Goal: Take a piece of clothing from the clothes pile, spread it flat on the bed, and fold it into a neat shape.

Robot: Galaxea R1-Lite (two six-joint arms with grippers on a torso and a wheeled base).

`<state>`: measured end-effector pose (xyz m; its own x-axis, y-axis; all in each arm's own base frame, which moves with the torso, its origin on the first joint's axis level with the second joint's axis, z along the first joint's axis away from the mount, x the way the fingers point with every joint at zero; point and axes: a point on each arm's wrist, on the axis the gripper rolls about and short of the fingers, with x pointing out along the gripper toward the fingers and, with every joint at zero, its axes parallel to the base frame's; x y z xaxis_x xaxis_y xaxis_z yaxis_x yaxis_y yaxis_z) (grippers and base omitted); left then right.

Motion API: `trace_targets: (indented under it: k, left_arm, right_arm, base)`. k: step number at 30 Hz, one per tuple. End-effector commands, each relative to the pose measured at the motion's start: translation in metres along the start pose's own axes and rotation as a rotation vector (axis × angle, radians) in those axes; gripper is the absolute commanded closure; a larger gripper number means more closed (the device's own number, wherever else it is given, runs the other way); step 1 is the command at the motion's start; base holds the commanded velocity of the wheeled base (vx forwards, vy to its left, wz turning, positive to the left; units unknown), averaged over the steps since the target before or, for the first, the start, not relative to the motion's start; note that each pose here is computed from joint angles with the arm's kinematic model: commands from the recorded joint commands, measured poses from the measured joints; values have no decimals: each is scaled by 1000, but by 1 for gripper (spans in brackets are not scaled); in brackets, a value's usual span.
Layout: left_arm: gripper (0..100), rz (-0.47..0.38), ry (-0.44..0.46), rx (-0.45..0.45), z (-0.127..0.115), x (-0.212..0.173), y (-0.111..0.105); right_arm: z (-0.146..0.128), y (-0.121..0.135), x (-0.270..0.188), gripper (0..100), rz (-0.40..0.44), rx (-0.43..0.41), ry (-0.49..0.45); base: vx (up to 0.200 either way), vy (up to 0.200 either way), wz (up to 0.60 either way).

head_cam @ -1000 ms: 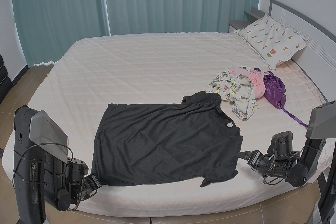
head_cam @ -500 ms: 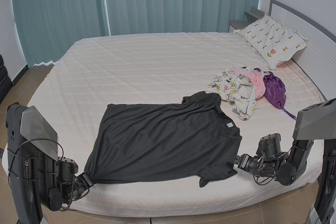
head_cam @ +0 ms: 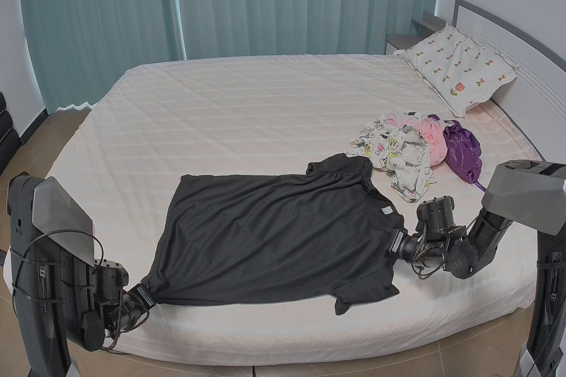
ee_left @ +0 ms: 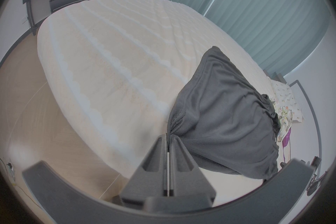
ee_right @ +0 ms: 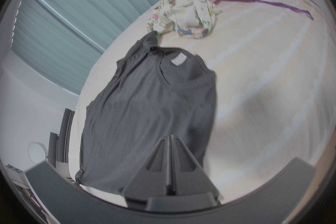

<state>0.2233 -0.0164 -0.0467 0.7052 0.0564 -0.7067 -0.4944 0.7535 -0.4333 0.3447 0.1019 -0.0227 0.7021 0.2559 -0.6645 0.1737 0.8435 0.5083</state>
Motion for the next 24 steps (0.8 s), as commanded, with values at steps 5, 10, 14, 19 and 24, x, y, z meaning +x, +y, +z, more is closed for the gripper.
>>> trace_targets:
  k: [5, 10, 14, 19, 24]
  left_arm:
    - [100, -14, -68, -64, 12, 20, -1]
    - [100, -6, -58, -62, 10, 24, 1]
    - [100, -6, -58, -62, 10, 24, 1]
    - [100, -6, -58, -63, 10, 24, 1]
    - [100, -6, -58, -63, 10, 23, 1]
  right_arm:
    - [38, 6, 24, 100, 28, 16, -88]
    - [42, 3, 19, 100, 27, 1, -79]
    - [29, -13, 10, 0, -4, -49, -2]
    - [20, -19, 4, 0, -11, -51, 42]
    - [14, -20, 10, 0, -16, -55, 62]
  base:
    - [0, 0, 0]
    - [0, 0, 0]
    - [0, 0, 0]
    - [0, 0, 0]
    - [0, 0, 0]
